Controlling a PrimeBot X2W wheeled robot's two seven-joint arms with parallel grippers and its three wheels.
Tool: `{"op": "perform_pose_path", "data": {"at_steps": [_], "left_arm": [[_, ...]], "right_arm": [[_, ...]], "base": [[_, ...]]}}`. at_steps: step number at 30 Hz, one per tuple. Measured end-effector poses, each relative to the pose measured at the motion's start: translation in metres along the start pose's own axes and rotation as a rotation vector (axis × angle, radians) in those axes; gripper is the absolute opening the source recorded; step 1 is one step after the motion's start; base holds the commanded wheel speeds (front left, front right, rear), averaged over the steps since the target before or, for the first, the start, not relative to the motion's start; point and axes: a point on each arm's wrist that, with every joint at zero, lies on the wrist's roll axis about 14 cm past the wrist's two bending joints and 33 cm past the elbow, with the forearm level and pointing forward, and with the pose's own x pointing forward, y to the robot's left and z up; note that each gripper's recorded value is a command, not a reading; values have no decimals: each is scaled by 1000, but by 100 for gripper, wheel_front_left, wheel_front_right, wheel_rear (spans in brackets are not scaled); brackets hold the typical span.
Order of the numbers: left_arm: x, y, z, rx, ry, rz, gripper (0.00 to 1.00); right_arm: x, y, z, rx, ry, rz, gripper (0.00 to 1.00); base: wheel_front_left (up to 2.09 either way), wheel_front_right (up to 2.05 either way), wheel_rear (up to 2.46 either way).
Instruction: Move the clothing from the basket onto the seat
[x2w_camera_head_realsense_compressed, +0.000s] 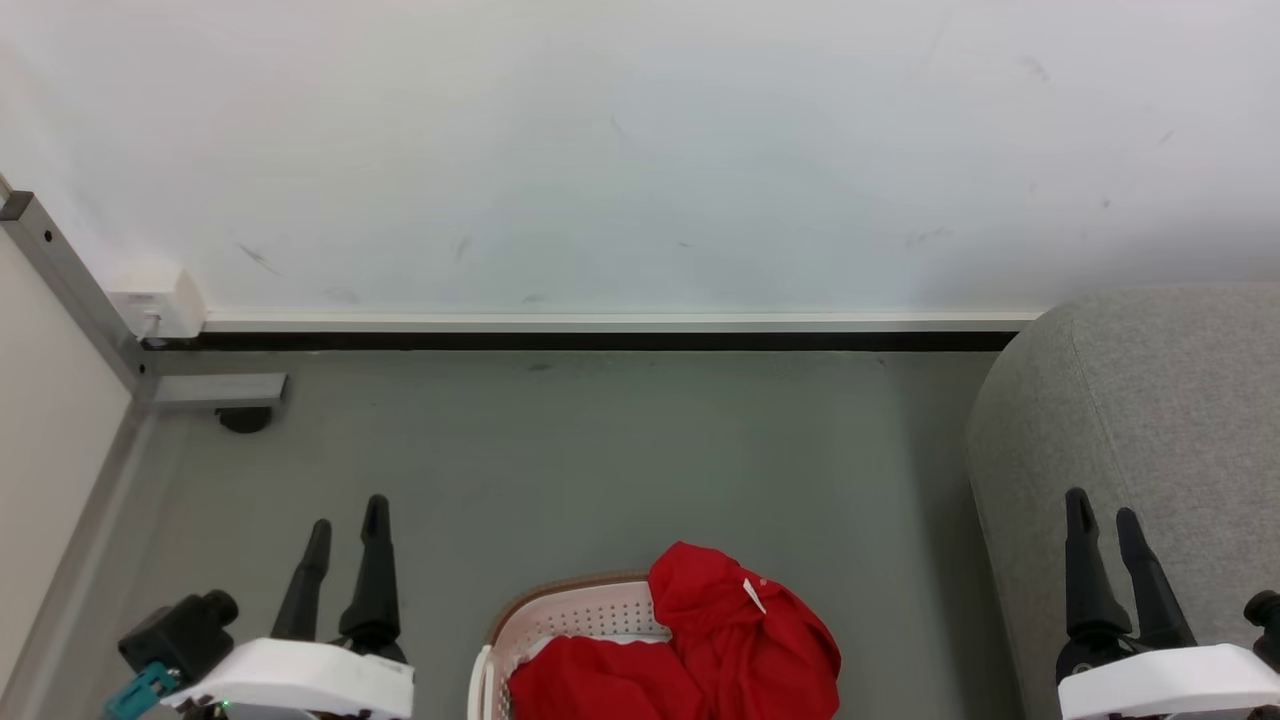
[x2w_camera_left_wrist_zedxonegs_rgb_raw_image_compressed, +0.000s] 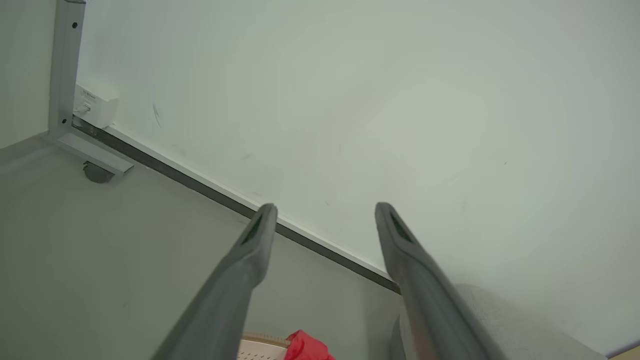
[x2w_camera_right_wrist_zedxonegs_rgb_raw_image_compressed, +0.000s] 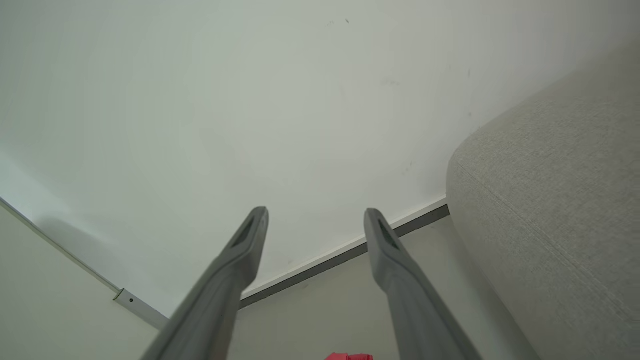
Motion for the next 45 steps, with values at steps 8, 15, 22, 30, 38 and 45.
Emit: {"op": "perform_pose_path", "data": {"at_steps": [8,15,22,30,38,45], "left_arm": [[0,-4,-4,127,6,-17,100],[0,-7,-6,215,8,-33,100],[0,-11,-6,286,-1,-49,100],[0,-16,-6,353,-14,-72,100],[0,-21,-5,408,-33,-92,100],[1,-22,-6,442,-35,-107,100]], "right_arm": [[0,4,-6,-146,17,26,100],[0,7,-11,-232,28,42,100],[-1,6,-14,-307,34,49,100],[0,8,-13,-372,24,63,100],[-1,9,-11,-419,11,74,100],[-1,12,-12,-452,5,89,100]], "base": [[0,0,0],[0,0,0],[0,0,0],[0,0,0],[0,0,0],[0,0,0]]}}
